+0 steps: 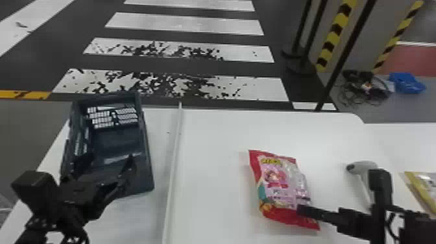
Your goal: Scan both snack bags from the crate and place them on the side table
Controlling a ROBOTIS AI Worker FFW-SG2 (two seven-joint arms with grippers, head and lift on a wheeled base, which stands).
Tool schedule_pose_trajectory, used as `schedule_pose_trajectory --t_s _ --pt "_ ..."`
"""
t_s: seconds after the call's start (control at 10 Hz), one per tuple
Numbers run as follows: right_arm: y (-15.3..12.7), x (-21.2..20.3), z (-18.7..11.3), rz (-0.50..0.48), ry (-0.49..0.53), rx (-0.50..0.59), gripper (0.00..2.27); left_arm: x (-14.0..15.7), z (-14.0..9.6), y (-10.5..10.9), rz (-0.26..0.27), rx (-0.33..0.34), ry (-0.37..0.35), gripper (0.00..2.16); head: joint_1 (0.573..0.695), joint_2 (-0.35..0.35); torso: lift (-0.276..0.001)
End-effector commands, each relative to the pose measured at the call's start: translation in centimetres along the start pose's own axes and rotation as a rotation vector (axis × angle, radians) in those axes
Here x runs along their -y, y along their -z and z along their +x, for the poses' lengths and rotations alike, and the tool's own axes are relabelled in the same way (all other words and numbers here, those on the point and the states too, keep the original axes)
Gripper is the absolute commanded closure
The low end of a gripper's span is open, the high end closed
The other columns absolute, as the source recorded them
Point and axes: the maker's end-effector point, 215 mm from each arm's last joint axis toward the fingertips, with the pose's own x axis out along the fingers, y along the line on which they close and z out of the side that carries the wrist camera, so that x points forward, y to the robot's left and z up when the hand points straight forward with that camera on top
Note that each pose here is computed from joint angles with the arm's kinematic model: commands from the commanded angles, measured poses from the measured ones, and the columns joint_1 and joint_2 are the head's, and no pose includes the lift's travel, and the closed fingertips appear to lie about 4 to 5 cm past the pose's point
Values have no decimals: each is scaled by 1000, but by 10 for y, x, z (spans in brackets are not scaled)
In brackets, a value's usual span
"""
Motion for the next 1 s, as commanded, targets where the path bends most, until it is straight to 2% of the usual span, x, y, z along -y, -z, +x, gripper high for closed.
schedule_pose_trajectory --t_s 0.0,0.1,0.2,0.3,0.4,0.5,0.9 --pt "4 4 7 3 3 -17 120 0 0 0 0 -1 0 80 695 -62 -95" --pt "5 4 10 12 -7 -24 124 0 0 1 0 -1 0 80 695 -60 -95" --pt "6 3 12 17 -18 -28 225 -1 0 3 -1 -5 0 80 695 -59 -95" --pt "5 6 13 10 -17 -27 643 -1 0 2 -1 -4 0 80 695 -56 -95" --pt "1 7 14 -19 -12 -16 1399 -1 0 1 0 -1 0 80 695 -55 -95" --pt "5 12 15 -26 10 -28 2253 0 0 1 -1 -1 1 80 695 -56 -95" --pt "-4 22 11 -74 33 20 2253 1 0 3 -2 -4 3 80 695 -76 -95"
